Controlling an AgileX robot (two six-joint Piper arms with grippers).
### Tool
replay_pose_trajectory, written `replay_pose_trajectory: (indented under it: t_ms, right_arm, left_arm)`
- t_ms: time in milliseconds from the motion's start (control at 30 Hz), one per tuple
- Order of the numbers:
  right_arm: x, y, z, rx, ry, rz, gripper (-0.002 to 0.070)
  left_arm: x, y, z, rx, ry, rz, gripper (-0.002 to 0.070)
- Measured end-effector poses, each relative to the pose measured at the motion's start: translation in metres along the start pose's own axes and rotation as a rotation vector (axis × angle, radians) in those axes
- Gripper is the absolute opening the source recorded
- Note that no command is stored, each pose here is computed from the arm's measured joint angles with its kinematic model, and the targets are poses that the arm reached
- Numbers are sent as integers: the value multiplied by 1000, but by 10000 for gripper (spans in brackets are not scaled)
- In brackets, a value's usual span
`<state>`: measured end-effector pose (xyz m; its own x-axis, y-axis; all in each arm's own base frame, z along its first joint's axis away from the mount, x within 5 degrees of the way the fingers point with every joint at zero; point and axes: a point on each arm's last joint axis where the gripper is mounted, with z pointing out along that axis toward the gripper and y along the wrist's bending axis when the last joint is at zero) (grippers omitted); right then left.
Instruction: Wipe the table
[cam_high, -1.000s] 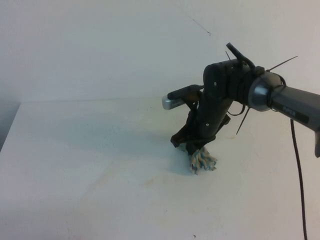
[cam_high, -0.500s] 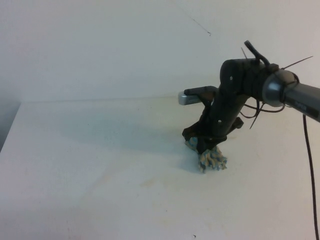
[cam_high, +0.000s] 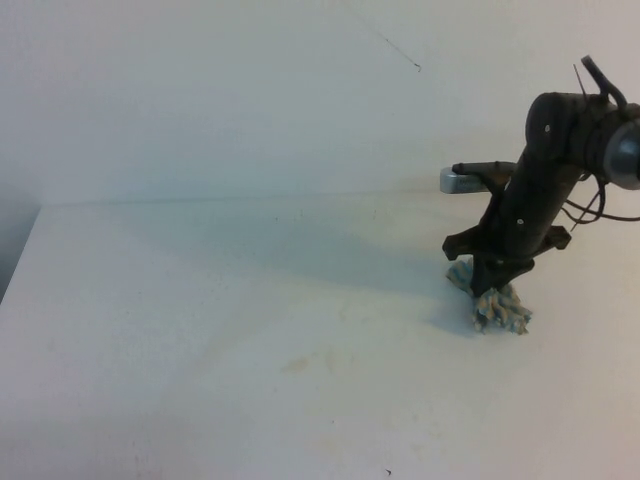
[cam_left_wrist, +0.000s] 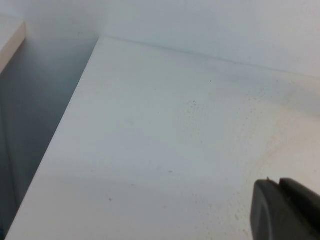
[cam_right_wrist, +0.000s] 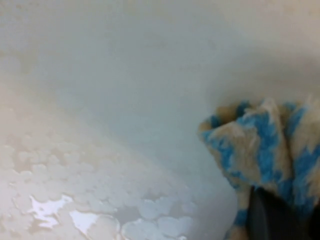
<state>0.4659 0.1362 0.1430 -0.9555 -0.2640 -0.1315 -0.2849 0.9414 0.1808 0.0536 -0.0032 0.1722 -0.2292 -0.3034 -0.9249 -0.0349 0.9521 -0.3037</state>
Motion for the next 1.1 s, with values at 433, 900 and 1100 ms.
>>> replay_pose_trajectory:
  t_ms: [433,900,1100]
  right_arm:
    - [47,-19,-49,58,-234,-23,43]
    - [62,-13,-53,70,-291,-77,57]
    - [64,-10,-52,63,-264,-90,250]
  left_arm:
    - [0,0,0,0,2,0,1]
    - [0,0,0,0,2,0,1]
    - [0,0,0,0,2,0,1]
